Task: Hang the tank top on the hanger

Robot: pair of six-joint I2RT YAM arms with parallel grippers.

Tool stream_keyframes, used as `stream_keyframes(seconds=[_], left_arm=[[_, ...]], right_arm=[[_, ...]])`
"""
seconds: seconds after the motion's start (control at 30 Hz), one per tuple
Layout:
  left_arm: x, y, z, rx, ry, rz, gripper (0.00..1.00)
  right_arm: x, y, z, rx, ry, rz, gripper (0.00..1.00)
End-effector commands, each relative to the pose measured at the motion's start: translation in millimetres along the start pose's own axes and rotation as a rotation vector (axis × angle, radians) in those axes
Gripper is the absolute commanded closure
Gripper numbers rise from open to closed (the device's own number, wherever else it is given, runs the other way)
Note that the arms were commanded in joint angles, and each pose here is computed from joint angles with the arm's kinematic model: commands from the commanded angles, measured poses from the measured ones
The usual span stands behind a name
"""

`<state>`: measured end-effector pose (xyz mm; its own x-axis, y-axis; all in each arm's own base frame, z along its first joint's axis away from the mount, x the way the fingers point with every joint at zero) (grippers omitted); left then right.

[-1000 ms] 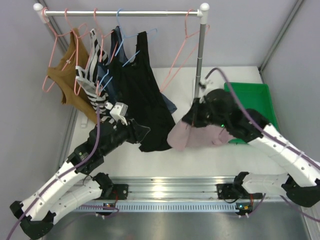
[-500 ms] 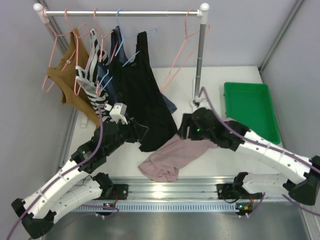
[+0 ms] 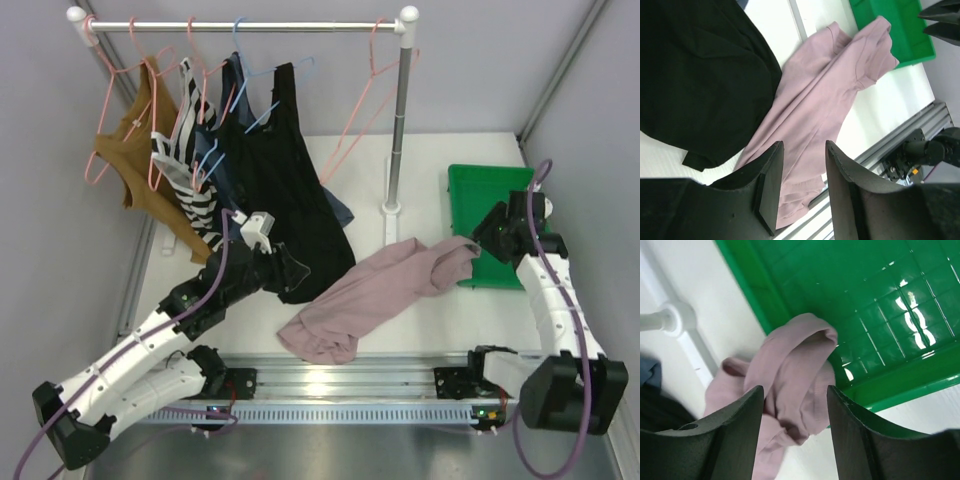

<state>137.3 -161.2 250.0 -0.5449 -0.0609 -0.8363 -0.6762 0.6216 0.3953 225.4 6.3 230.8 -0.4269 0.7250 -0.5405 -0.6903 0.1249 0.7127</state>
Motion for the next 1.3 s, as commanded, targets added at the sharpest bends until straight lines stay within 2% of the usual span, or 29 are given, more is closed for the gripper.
stream_keyframes(seconds=[0.0,0.2,0.33,0.47,0.63,0.73,0.8,0.83,0.93,0.97,1.03,1.07,1.27], left_arm=[[-8.9,0.1,-9.8,0.084,-0.033,-0.021,0.56],[-9.1,3.9,-11.2,0.103,-0.040,-0.022,0.56],[-7.8,5.2,-10.8,0.104,-0.035,-0.025,0.56],[-6.6,4.1,-10.1,0.100,-0.035,-0.018,0.56],[-8.0,3.1,-11.2,0.102,-0.032,-0.015,0.57],[-8.0,3.1,-11.0,0.098,-0.029,-0.015,0.57],[-7.8,2.4,-10.7,0.094,-0.027,-0.013,0.57],[-7.9,1.9,-10.9,0.094,-0.024,-0.012,0.57],[-8.2,0.7,-11.4,0.095,-0.023,-0.008,0.57],[-8.4,0.6,-11.9,0.097,-0.022,-0.007,0.57],[-8.8,-0.7,-11.7,0.093,-0.021,-0.003,0.57],[-8.6,-1.1,-11.6,0.093,-0.021,-0.002,0.57],[-9.5,-3.9,-11.9,0.092,-0.022,-0.004,0.57]], right_arm=[[-15.1,-26.5,-8.5,-0.044,-0.023,0.032,0.47],[-30.4,-70.3,-34.9,0.001,-0.126,0.083,0.45],[-27.8,-93.1,-42.5,0.023,-0.145,0.134,0.39],[-20.7,-106.6,-45.9,0.013,-0.168,0.162,0.35],[-18.7,-120.6,-47.6,-0.001,-0.211,0.175,0.34],[-17.0,-125.7,-46.7,-0.018,-0.229,0.183,0.43],[-16.6,-127.3,-45.5,-0.031,-0.244,0.185,0.54],[-16.1,-128.3,-46.0,-0.033,-0.249,0.187,0.63],[-16.7,-128.7,-44.3,-0.040,-0.257,0.186,0.76],[-17.4,-127.8,-43.5,-0.043,-0.258,0.185,0.87],[-20.1,-123.5,-41.5,-0.057,-0.255,0.172,0.97],[-20.4,-120.7,-40.7,-0.057,-0.251,0.171,1.00],[-36.2,-79.2,-22.3,-0.146,-0.205,0.107,1.00]])
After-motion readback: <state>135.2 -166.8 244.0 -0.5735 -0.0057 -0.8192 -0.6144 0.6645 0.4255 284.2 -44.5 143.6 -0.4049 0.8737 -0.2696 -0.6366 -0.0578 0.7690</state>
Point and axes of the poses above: each gripper's point midway between its finger pads, its own y axis back along the fingers, its own z axis along the line the jaws close on, x = y × z, the point moved 9 cm from there along y, back along the fingers, and after that the axes turned 11 degrees about -y, right-handed, at the moved point
